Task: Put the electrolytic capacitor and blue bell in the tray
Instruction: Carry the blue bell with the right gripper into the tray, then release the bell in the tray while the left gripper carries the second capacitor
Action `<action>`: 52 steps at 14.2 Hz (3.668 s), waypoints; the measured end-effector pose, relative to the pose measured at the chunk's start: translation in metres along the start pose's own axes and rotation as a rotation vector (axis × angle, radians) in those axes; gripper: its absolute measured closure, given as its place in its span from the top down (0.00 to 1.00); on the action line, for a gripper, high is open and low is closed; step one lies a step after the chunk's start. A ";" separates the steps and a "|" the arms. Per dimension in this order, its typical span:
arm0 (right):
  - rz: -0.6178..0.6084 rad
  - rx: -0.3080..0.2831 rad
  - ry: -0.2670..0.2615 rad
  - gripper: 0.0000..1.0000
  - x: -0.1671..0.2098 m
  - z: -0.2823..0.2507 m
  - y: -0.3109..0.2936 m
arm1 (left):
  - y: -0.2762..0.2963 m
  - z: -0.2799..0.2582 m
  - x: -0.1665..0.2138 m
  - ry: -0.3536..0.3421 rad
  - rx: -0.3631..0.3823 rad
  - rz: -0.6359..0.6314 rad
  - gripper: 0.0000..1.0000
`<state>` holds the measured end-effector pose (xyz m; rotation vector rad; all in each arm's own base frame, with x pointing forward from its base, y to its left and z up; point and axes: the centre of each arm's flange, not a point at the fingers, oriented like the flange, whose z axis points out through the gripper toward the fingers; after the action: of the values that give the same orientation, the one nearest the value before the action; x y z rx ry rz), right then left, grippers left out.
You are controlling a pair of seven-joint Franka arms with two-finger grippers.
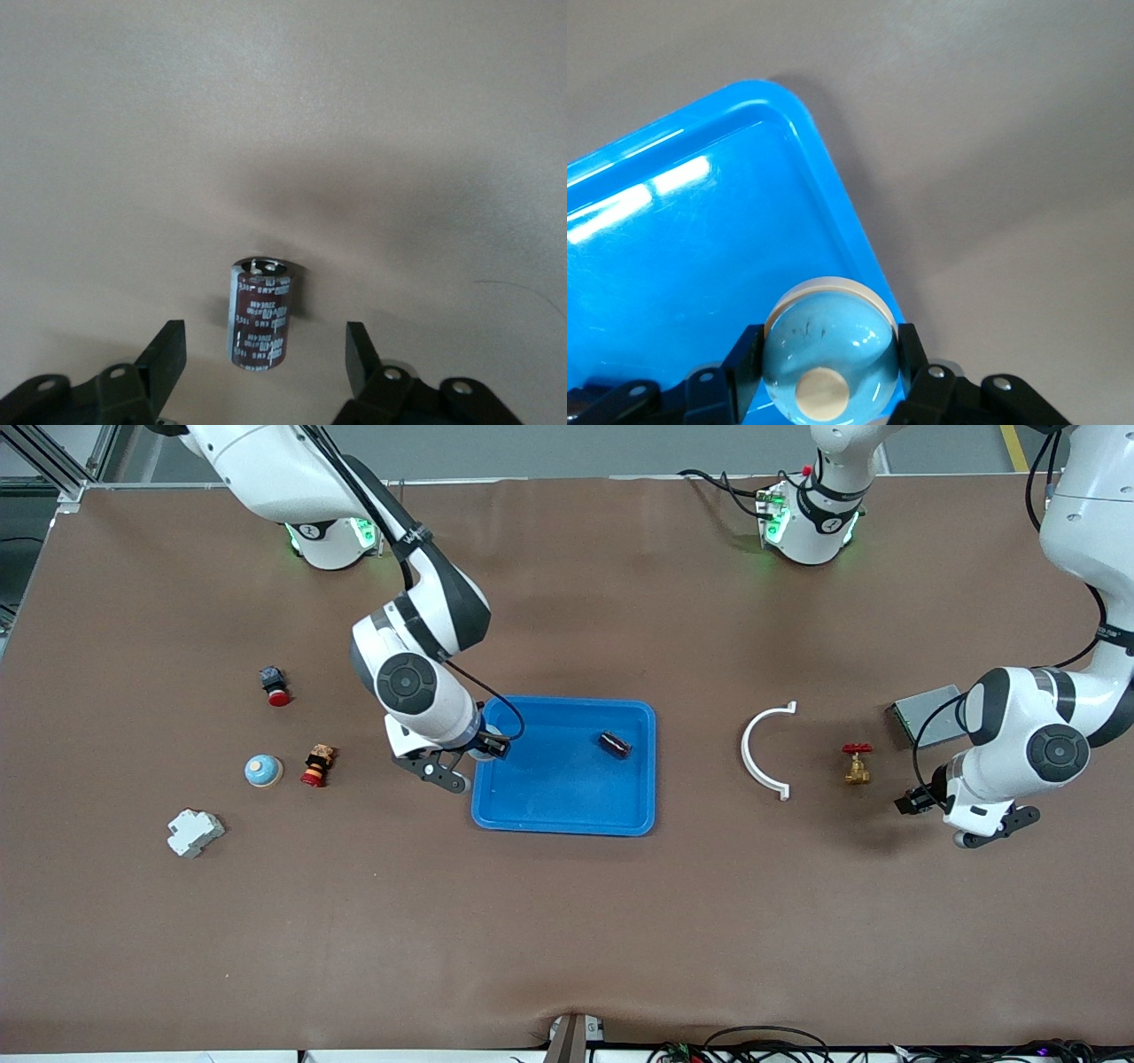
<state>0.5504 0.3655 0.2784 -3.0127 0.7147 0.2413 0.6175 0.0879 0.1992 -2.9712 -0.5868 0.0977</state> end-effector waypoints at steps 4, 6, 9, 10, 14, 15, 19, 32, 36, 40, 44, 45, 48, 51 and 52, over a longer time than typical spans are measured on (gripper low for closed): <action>-0.010 -0.006 -0.008 0.65 -0.005 0.028 -0.008 | -0.002 0.007 0.000 0.006 0.023 0.027 0.55; -0.020 -0.006 -0.009 0.65 -0.011 0.040 -0.013 | -0.004 0.008 0.000 0.005 0.023 0.024 0.52; -0.034 0.003 -0.005 0.65 -0.019 0.054 -0.020 | -0.004 0.007 0.001 0.007 0.022 0.023 0.32; -0.039 0.005 -0.004 0.65 -0.021 0.058 -0.022 | -0.004 0.007 0.001 0.007 0.022 0.023 0.33; -0.050 -0.001 -0.008 0.65 -0.028 0.068 -0.025 | -0.002 0.005 0.002 0.014 0.018 0.025 0.33; -0.050 0.001 -0.007 0.65 -0.028 0.068 -0.026 | -0.001 0.000 0.003 0.022 0.016 0.025 0.33; -0.058 0.008 -0.003 0.65 -0.032 0.077 -0.029 | 0.023 -0.032 0.001 0.024 -0.013 0.027 0.33; -0.080 0.014 0.003 1.00 -0.043 0.077 -0.039 | 0.196 -0.117 -0.076 0.010 -0.104 -0.213 0.33; -0.151 -0.056 -0.016 1.00 -0.027 0.000 -0.021 | 0.269 -0.140 -0.119 0.026 -0.136 -0.302 0.33; -0.346 -0.078 -0.036 1.00 0.034 -0.116 0.062 | 0.327 -0.149 -0.155 0.012 -0.171 -0.384 0.33; -0.537 -0.056 -0.008 1.00 0.088 -0.182 0.175 | 0.373 -0.146 -0.186 -0.017 -0.191 -0.438 0.33; -0.568 -0.053 -0.010 1.00 0.101 -0.188 0.207 | 0.384 -0.145 -0.193 -0.026 -0.196 -0.452 0.33; -0.635 -0.038 -0.021 1.00 0.133 -0.186 0.281 | 0.414 -0.134 -0.216 -0.055 -0.198 -0.481 0.33; -0.732 -0.016 0.040 1.00 0.166 -0.174 0.331 | 0.435 -0.111 -0.232 -0.040 -0.170 -0.498 0.33; -0.766 -0.014 0.054 1.00 0.176 -0.166 0.345 | 0.441 -0.102 -0.236 -0.030 -0.164 -0.506 0.33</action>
<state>0.5745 -0.0331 0.4145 -3.0388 -0.4589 0.1270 0.5737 -0.4177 0.2568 -2.8654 -1.3833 0.0507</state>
